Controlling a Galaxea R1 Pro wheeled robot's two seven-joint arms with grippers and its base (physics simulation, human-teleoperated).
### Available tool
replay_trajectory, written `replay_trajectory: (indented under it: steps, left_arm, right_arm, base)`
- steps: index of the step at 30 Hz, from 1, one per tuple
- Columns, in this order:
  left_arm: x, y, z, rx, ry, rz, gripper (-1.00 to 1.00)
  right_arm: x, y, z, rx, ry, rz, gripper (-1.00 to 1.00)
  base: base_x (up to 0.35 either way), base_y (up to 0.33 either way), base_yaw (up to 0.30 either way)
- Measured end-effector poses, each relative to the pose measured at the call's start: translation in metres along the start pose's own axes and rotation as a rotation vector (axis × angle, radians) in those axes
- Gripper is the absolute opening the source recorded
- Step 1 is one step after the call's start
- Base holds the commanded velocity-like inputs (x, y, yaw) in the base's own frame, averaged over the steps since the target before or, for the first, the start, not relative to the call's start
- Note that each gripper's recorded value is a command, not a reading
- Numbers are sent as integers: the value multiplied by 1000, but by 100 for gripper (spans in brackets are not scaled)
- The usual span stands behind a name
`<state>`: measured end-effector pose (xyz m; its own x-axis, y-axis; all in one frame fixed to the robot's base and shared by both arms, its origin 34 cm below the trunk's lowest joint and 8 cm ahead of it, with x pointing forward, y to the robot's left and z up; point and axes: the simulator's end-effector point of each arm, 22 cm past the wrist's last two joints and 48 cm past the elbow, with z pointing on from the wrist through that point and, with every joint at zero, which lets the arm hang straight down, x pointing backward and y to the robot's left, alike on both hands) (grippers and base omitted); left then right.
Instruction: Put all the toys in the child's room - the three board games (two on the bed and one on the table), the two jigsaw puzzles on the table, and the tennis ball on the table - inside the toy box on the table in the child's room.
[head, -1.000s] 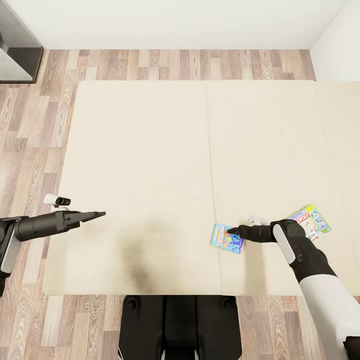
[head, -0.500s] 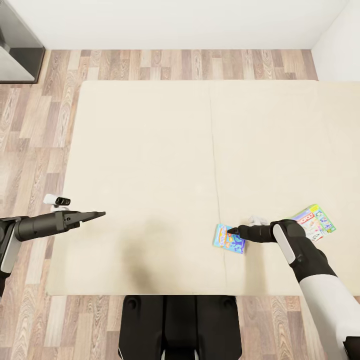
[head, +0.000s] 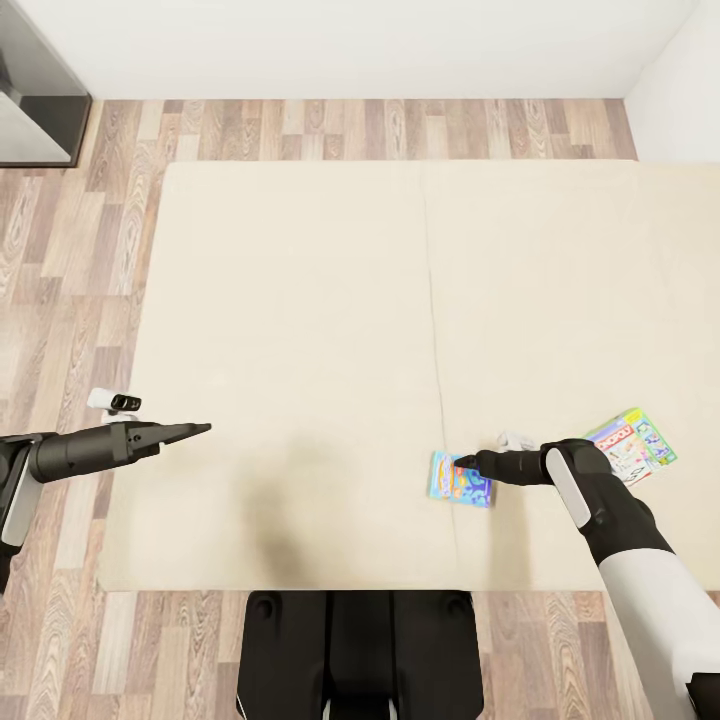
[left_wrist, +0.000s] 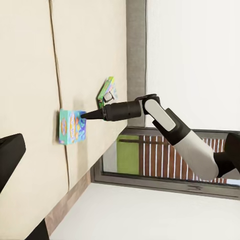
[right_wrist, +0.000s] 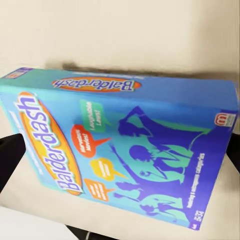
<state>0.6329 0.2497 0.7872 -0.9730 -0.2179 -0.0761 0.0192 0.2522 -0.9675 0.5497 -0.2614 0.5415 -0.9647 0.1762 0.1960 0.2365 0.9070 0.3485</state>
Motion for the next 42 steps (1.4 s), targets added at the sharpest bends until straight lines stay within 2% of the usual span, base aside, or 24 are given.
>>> replay_trajectory:
  steps: [42]
  left_arm:
    - [0,1,0,-2,1,-1,100]
  right_arm:
    - [0,0,0,1,-2,-1,100]
  base:
    - [0,19,0]
